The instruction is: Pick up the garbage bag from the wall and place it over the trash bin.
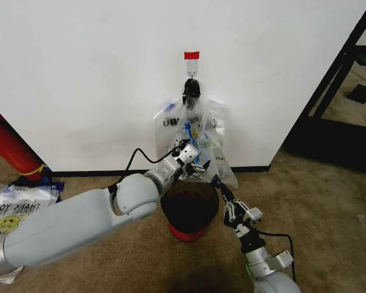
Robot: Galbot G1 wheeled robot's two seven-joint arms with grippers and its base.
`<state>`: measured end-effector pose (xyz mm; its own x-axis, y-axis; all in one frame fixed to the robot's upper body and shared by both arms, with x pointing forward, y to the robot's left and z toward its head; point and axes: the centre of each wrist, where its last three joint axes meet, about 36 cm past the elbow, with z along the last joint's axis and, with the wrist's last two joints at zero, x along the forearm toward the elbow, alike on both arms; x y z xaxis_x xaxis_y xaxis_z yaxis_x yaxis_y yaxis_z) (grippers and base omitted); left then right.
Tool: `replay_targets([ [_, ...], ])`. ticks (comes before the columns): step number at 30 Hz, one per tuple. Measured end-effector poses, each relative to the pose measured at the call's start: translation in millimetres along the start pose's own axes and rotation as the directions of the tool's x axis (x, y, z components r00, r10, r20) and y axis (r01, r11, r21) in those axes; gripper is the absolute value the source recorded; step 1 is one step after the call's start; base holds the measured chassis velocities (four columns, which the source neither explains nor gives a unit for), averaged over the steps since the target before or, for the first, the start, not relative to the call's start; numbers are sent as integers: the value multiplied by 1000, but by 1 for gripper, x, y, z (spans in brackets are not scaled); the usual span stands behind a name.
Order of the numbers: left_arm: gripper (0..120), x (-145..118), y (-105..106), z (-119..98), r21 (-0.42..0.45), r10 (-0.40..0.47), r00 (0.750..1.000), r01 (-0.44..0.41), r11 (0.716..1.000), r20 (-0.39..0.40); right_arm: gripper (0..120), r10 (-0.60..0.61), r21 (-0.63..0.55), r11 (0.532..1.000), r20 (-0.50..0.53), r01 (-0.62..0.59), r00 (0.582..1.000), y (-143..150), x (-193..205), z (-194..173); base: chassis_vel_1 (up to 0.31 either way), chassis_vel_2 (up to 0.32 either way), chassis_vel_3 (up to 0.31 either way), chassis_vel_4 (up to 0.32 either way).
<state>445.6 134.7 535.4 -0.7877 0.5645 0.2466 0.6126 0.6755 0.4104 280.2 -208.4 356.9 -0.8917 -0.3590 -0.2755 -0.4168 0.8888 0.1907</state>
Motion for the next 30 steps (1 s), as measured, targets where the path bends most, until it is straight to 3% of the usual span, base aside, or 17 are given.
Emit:
replay_targets([
  [12,86,-9,6,-2,-60,-12,999,9,998,-52,0,-12,-8,1000,9,12,1000,4,-1,0,0,0,0,0],
  [17,65,-20,8,-6,-103,-57,989,44,994,-133,0,-21,-15,1000,9,21,1000,7,1,2,0,0,0,0],
  [22,50,-23,8,-12,-130,-70,985,50,990,-158,0,-23,-19,1000,7,23,1000,9,3,3,0,0,0,0],
  [30,39,-24,11,-17,-138,-71,981,46,989,-181,0,-26,-19,999,4,26,1000,8,4,6,0,0,0,0],
])
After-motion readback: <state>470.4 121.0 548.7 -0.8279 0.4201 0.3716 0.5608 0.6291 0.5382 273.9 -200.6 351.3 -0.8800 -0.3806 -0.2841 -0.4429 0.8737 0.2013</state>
